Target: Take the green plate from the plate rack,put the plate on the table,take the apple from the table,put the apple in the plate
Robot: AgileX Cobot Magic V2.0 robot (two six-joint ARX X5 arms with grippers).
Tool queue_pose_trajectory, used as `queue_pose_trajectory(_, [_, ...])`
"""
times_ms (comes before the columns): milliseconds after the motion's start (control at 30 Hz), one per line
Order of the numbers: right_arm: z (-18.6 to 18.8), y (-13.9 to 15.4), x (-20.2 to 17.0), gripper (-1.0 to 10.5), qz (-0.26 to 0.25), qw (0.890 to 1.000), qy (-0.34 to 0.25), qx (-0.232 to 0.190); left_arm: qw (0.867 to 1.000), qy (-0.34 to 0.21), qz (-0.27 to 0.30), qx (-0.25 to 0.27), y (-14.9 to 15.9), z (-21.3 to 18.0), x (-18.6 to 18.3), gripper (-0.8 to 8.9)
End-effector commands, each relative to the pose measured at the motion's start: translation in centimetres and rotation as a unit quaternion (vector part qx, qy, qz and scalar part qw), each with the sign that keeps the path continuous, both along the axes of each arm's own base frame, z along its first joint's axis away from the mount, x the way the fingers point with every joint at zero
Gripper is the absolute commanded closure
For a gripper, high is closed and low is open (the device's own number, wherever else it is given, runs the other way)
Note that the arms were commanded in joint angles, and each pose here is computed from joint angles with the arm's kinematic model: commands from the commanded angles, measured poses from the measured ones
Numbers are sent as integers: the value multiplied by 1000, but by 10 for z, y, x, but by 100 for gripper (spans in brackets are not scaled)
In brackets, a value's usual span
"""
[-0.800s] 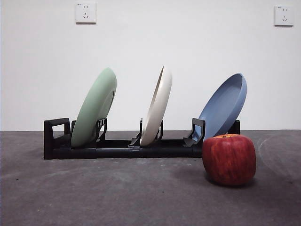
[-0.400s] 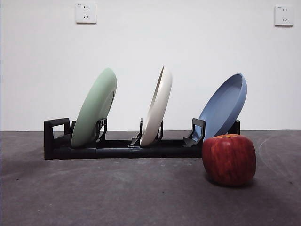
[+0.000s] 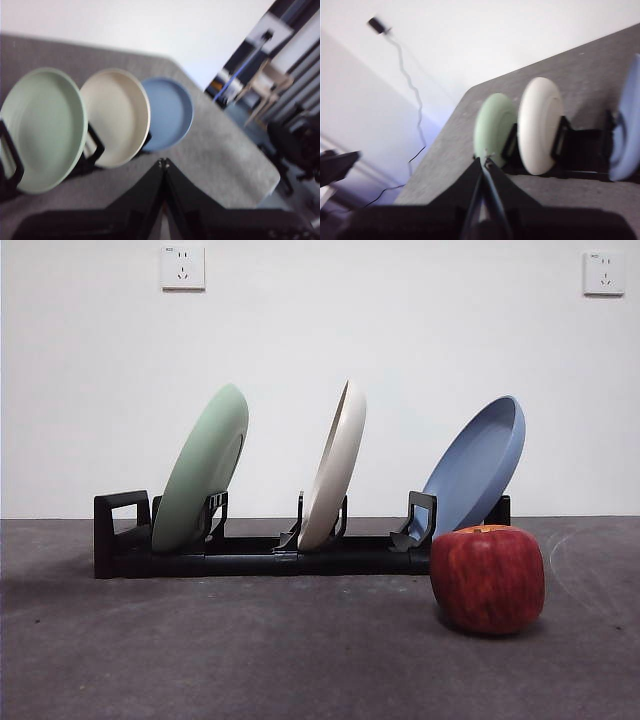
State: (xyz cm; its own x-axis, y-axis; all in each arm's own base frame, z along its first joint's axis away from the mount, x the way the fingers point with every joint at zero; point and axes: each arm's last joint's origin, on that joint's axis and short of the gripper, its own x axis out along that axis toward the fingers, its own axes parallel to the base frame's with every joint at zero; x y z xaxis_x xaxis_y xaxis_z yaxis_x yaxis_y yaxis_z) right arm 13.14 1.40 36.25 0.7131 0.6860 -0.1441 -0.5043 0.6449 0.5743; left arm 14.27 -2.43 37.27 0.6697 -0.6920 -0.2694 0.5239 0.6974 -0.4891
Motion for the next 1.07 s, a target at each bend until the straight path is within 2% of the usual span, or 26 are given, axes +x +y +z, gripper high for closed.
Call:
queue_pose_trajectory(33, [23,0,4,946,13,1000,-16,-19,999,15,-24,33,-2,15,11,818])
queue_pose_trajectory(233, [51,4,17,945,37,997,-27,-61,996,38,-44,61,-11,36,34,818])
queue_pose_trajectory(467, [46,4,38,935,54,995,12,-88,996,56,-47,59,-28,40,49,811])
queue_pose_trajectory(500, [43,4,40,906,57,994,20,-92,996,57,-44,60,-30,40,50,788])
queue_pose_trajectory(533, [40,4,43,839,59,993,27,-96,996,57,-40,63,-32,39,52,717])
queue_pose_trajectory(667, [33,4,54,501,59,992,51,-97,996,40,-26,77,-40,39,60,284])
queue_pose_trajectory(733, [31,3,58,447,59,992,57,-97,996,24,-8,85,-44,39,67,271])
queue_pose_trajectory(900, [29,4,63,443,61,991,63,-97,996,-12,18,82,-53,36,94,271])
queue_pose_trajectory(1000, [31,7,63,443,66,991,56,-97,995,7,56,84,-57,26,117,272])
queue_pose_trajectory(1067, [34,7,63,444,61,992,52,-101,994,24,60,92,-61,18,133,273])
